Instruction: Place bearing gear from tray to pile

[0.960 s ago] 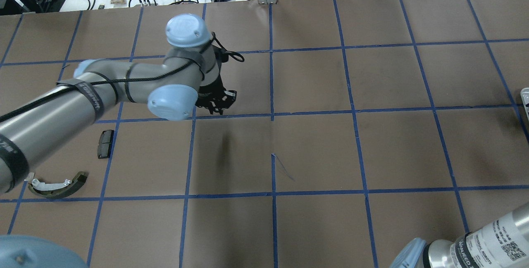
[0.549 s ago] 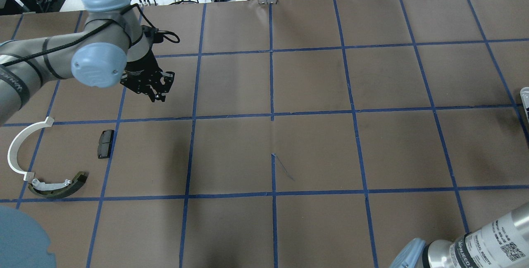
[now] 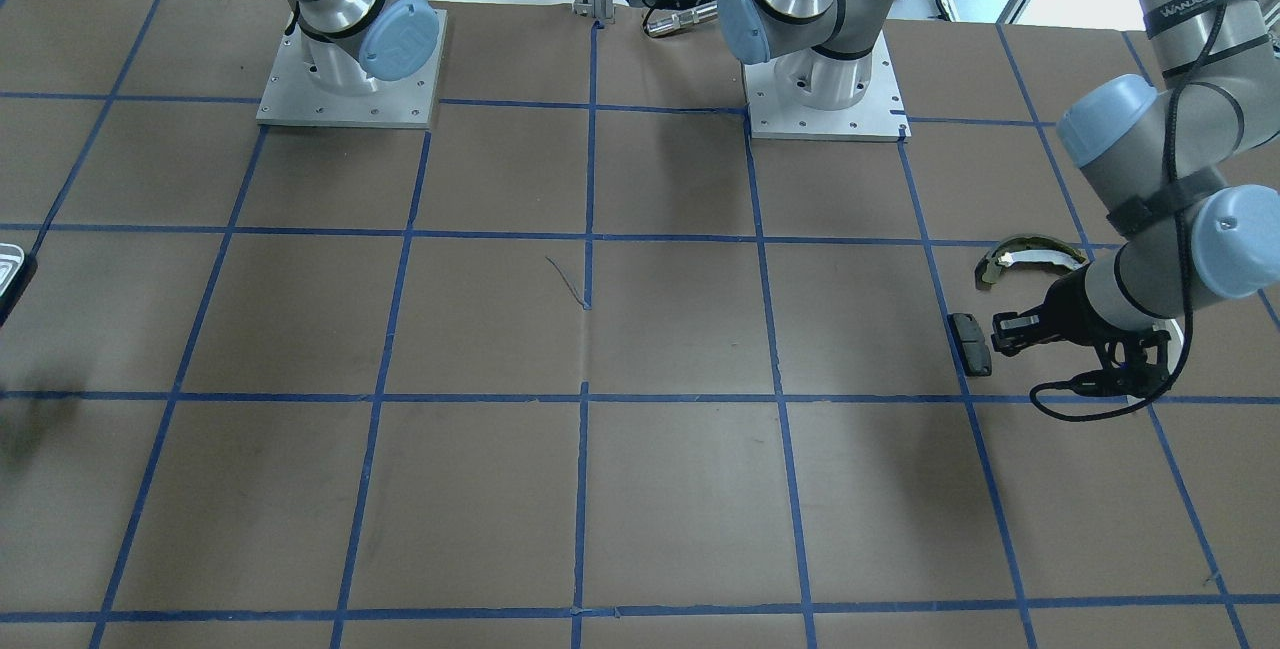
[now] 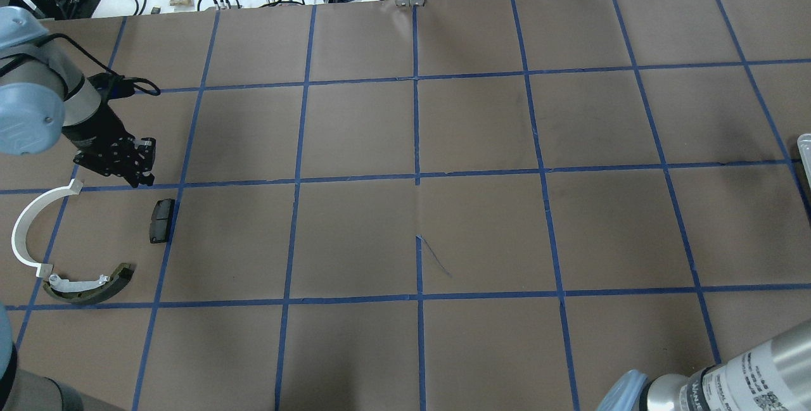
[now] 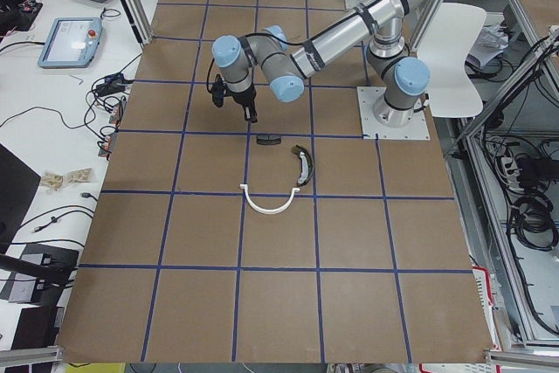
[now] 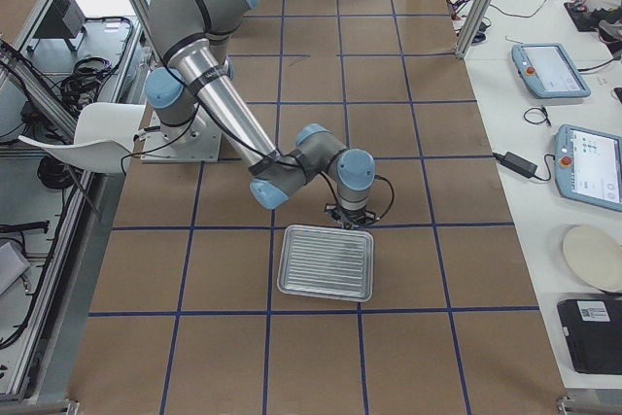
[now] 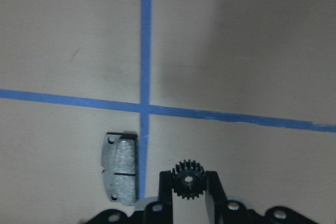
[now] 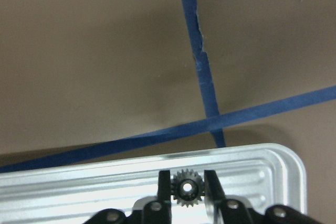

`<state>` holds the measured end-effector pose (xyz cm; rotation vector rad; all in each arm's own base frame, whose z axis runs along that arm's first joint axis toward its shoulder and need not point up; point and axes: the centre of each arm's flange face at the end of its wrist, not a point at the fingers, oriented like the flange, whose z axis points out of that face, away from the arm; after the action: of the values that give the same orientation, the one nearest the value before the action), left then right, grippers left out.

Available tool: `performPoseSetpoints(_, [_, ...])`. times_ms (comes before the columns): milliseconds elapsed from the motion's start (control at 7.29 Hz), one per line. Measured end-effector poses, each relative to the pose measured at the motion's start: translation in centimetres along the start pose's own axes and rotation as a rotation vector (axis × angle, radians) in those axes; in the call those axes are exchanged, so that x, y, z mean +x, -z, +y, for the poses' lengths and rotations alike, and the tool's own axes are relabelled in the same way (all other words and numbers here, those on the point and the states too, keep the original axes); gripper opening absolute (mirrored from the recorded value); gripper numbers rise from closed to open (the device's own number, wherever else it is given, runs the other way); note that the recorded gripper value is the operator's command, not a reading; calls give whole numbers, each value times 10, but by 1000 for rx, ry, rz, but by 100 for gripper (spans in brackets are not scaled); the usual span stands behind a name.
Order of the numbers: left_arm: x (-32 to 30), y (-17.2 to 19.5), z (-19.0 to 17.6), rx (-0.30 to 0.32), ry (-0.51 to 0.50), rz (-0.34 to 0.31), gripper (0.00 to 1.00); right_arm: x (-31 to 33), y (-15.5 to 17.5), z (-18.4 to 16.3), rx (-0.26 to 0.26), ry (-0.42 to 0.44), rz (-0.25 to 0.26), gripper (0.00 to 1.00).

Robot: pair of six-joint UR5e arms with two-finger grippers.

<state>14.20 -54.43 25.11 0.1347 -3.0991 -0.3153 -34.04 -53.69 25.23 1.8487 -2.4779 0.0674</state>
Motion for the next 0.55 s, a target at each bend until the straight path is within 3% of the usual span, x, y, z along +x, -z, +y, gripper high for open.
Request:
performPoseSetpoints(274, [-56,-35,14,-3,-15,26,0,1,25,-96,7,-74,0,0])
performPoseSetpoints(549, [-74,-58,16,4,-4,30,0,-17,22,-215,22,-207,-27,0])
